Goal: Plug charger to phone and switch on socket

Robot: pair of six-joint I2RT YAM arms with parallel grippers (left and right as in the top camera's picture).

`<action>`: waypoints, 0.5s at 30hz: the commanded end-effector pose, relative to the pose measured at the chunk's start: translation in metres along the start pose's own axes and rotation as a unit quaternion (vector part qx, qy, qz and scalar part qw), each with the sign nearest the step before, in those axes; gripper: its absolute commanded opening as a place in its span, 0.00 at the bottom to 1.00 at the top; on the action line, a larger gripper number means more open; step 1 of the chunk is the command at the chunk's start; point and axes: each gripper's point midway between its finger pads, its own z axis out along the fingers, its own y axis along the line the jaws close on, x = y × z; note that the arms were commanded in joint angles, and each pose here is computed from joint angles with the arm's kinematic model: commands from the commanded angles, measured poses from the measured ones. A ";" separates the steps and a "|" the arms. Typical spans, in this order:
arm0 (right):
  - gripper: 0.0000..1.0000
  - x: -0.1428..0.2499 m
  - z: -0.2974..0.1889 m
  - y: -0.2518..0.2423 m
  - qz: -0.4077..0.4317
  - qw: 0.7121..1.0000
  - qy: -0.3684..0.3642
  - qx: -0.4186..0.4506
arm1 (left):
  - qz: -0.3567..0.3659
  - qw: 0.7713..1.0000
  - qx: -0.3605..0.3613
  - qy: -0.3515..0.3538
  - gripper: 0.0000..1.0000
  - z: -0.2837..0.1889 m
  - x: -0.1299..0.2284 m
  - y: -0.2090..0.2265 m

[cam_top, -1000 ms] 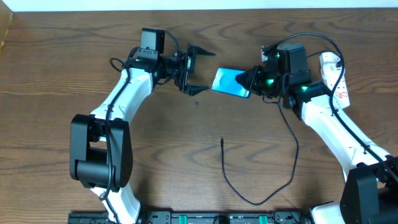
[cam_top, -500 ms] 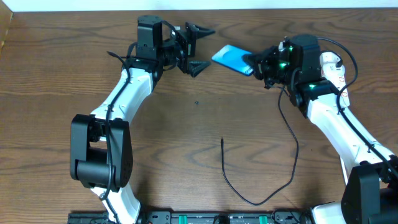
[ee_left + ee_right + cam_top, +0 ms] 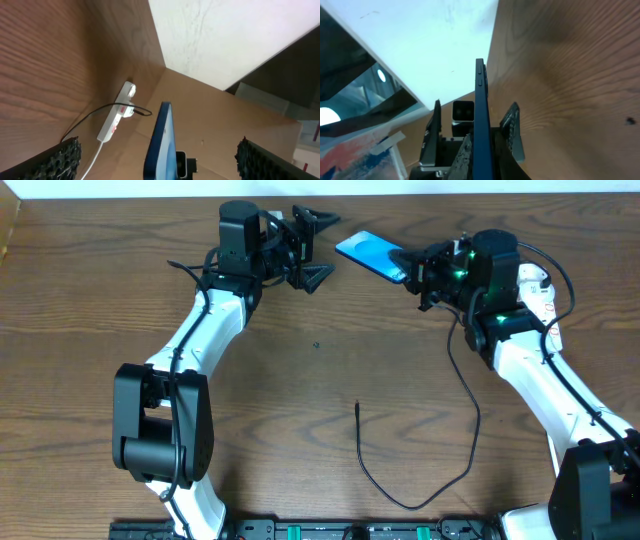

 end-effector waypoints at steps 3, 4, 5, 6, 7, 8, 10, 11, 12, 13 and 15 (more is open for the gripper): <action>0.01 0.024 0.006 0.010 0.013 0.999 0.030 -0.010 | 0.050 0.998 0.031 -0.002 0.98 -0.002 0.009 -0.029; 0.01 0.027 0.007 0.009 0.012 0.999 0.032 -0.010 | 0.058 0.998 0.034 -0.001 0.97 -0.001 0.010 -0.030; 0.01 0.029 0.008 0.009 0.010 0.999 0.035 -0.010 | 0.067 0.997 0.037 0.000 0.98 0.000 0.012 -0.032; 0.01 0.030 0.008 0.011 0.009 0.999 0.036 -0.012 | 0.074 0.996 0.039 0.002 0.98 0.001 0.014 -0.033; 0.01 0.031 0.008 0.012 0.007 0.999 0.037 -0.014 | 0.075 0.996 0.039 0.005 0.98 0.002 0.016 -0.033; 0.01 0.032 0.008 0.012 0.007 0.999 0.038 -0.014 | 0.076 0.996 0.038 0.007 0.97 0.004 0.019 -0.033; 0.01 0.033 0.009 0.011 0.015 0.999 0.039 -0.014 | 0.082 0.996 0.037 0.011 0.98 0.006 0.023 -0.033; 0.01 0.033 0.009 0.011 0.016 0.999 0.039 -0.014 | 0.085 0.996 0.037 0.012 0.97 0.007 0.024 -0.032; 0.01 0.033 0.009 0.011 0.016 0.999 0.039 -0.013 | 0.085 0.996 0.037 0.015 0.97 0.009 0.026 -0.032; 0.01 0.033 0.009 0.011 0.016 0.999 0.039 -0.014 | 0.086 0.996 0.036 0.016 0.98 0.010 0.028 -0.032; 0.01 0.033 0.009 0.011 0.016 0.999 0.039 -0.014 | 0.087 0.995 0.035 0.020 0.98 0.012 0.032 -0.032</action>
